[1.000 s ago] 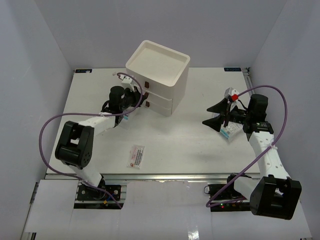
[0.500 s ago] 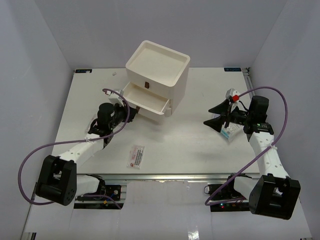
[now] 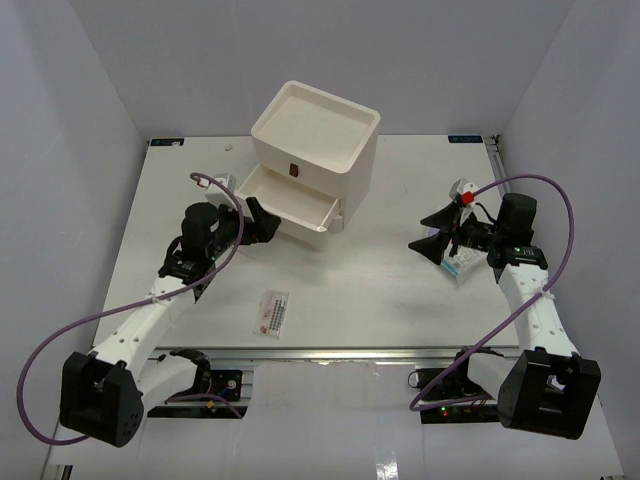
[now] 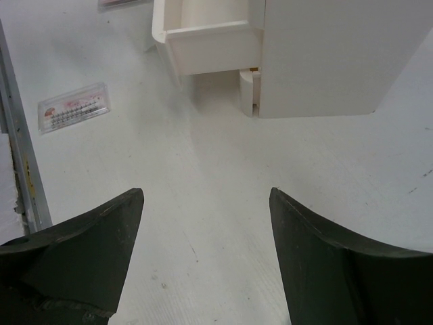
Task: Organize the makeup
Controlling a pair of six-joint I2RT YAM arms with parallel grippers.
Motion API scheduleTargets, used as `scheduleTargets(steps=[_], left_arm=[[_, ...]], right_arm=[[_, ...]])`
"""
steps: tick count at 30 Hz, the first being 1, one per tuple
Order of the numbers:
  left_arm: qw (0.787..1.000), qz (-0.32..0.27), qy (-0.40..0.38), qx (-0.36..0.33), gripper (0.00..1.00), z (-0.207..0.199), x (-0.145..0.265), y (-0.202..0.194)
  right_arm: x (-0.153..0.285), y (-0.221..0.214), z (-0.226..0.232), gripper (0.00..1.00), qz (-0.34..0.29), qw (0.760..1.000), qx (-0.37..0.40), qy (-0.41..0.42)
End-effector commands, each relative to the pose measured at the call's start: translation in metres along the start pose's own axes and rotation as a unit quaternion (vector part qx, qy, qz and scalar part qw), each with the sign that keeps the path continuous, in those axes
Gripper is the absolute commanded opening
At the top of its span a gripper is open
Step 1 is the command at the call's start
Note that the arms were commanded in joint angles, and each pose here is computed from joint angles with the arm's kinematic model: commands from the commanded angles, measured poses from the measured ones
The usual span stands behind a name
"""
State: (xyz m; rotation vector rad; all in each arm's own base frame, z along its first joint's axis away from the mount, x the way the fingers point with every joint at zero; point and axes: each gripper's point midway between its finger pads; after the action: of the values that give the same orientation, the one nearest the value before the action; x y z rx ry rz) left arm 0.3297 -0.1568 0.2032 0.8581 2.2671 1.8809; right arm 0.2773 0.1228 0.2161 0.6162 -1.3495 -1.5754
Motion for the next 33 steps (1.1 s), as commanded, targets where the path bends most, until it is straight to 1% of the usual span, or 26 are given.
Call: scheduleTargets(steps=[1,3,5,7,9,12,15,16,18,20,22,26,27,28,33], left_arm=[[0.996,-0.028,-0.037,-0.071,0.98,-0.023,0.036,0.047],[0.993,-0.028,-0.059,-0.103,0.98,-0.031,0.047,0.049],[0.99,-0.022,-0.073,-0.118,0.98,-0.036,0.059,0.044],[0.988,-0.014,-0.084,-0.126,0.98,-0.037,0.064,0.03],[0.988,-0.029,-0.087,-0.127,0.98,-0.039,0.072,0.027],[0.987,-0.05,-0.088,-0.125,0.98,-0.04,0.081,0.023],[0.988,-0.078,-0.074,-0.115,0.98,-0.035,0.09,0.017],[0.988,-0.095,-0.063,-0.109,0.98,-0.033,0.096,0.021],[0.988,-0.098,-0.059,-0.103,0.98,-0.033,0.102,0.018],[0.988,-0.099,-0.058,-0.101,0.98,-0.032,0.105,0.016],[0.988,-0.099,-0.06,-0.101,0.98,-0.033,0.106,0.016],[0.989,-0.089,-0.069,-0.099,0.98,-0.036,0.105,0.012],[0.989,-0.089,-0.067,-0.099,0.98,-0.035,0.105,0.012],[0.989,-0.09,-0.065,-0.098,0.98,-0.035,0.105,0.013],[0.989,-0.094,-0.057,-0.099,0.98,-0.032,0.106,0.014]], right_arm=[[0.004,0.006,-0.006,0.82,0.018,0.999,0.021,-0.034],[0.004,0.0,-0.013,0.82,0.052,0.997,0.018,-0.061],[0.009,-0.016,-0.039,0.81,0.101,0.985,-0.01,-0.139],[0.014,-0.018,-0.049,0.81,0.124,0.975,-0.036,-0.182],[0.022,-0.021,-0.062,0.82,0.14,0.962,-0.058,-0.229],[0.028,-0.021,-0.071,0.85,0.141,0.946,-0.098,-0.275],[0.026,-0.031,-0.076,0.87,0.127,0.927,-0.169,-0.309],[0.025,-0.034,-0.077,0.87,0.126,0.923,-0.184,-0.314],[0.024,-0.042,-0.084,0.88,0.118,0.911,-0.211,-0.334],[0.022,-0.047,-0.095,0.88,0.112,0.903,-0.217,-0.354],[0.023,-0.053,-0.106,0.88,0.112,0.888,-0.233,-0.381],[0.009,-0.062,-0.115,0.88,0.122,0.874,-0.26,-0.392],[0.007,-0.061,-0.115,0.88,0.118,0.873,-0.263,-0.393],[0.006,-0.067,-0.123,0.88,0.123,0.865,-0.266,-0.408],[-0.003,-0.075,-0.145,0.86,0.124,0.845,-0.235,-0.464]])
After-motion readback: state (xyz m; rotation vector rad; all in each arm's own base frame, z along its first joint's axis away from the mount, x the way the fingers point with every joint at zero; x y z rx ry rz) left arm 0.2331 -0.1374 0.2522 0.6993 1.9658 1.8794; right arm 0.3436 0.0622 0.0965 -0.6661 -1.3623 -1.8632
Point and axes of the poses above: each gripper's point midway between its finger pads, its own x axis back along the fingers, its own z axis along the line the jaws close on, y = z × x, and after that the axes turned 12 degrees about -x, right-handed
